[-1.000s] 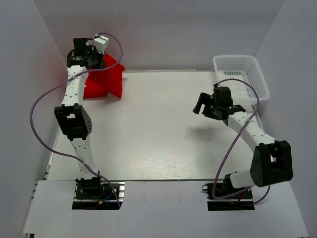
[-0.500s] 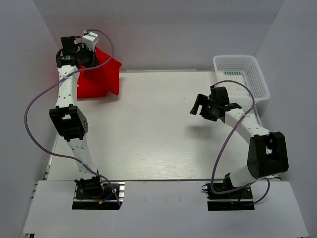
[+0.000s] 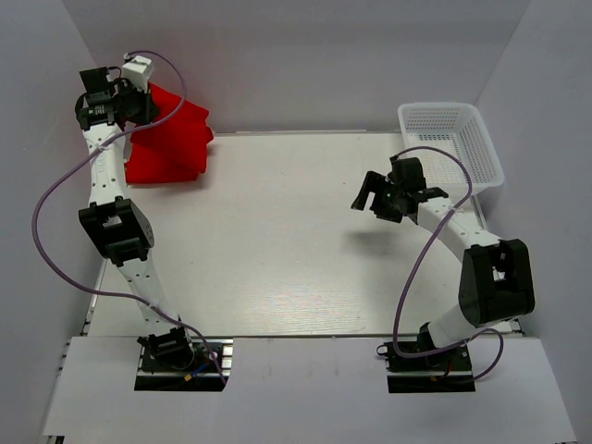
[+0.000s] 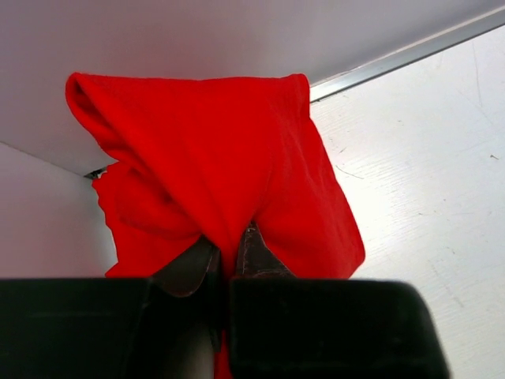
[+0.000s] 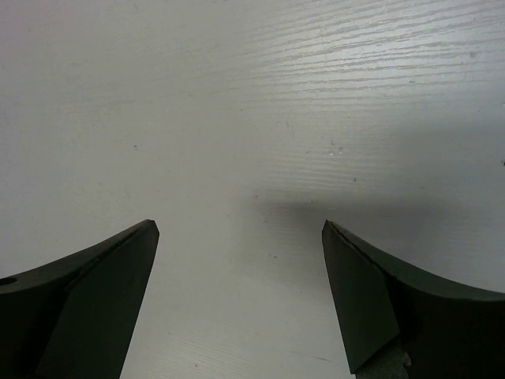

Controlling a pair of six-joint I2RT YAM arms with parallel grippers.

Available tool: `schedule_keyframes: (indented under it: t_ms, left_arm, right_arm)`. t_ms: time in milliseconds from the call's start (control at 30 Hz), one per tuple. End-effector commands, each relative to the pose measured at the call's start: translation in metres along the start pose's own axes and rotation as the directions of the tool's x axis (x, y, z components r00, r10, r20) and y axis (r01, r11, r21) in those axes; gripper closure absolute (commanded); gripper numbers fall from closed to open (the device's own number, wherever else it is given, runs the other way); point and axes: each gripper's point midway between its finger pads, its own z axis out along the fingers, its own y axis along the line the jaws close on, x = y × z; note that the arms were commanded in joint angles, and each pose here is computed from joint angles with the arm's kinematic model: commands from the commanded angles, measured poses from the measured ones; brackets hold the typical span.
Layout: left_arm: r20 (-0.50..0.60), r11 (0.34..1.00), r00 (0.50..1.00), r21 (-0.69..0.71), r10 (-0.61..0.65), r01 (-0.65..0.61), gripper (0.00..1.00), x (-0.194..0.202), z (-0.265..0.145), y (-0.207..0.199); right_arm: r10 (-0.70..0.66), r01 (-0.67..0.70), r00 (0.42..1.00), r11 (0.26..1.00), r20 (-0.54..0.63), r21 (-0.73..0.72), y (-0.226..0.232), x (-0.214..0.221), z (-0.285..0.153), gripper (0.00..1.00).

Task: Fold and stack the t-shirts
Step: Put the neatly folded tshirt into the corner of the board with the left arm

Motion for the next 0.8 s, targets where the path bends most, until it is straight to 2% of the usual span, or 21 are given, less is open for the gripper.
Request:
schedule_keyframes:
  t_ms: [0,433,700,767]
  left_arm:
    - [0.082,0.999,0.995,-0.009,0.052,-0.051,1.00,-0.020,-0.004,0.014]
    - [-0.014,0.979,1.000,-0.205,0.015,-0.017,1.00,0.049,0.033,0.085]
    - [-0.105,0.914,0.994,-0.405,-0.036,-0.010,1.00,0.099,0.042,0.135]
    - [-0.098,0.895,0.994,-0.445,-0.043,-0.005,1.00,0.099,0.037,0.145]
  right_arm:
    - [-0.002,0.004,0.999,0.999,0.037,-0.044,0.017,-0.019,-0.003,0.10]
    - [0.014,-0.014,1.000,0.999,0.009,-0.034,0.020,-0.024,0.006,0.10]
    - [0.019,-0.019,1.000,1.000,-0.017,-0.017,0.020,-0.025,0.015,0.10]
    - [0.019,-0.020,1.000,1.000,-0.024,-0.011,0.020,-0.028,0.020,0.10]
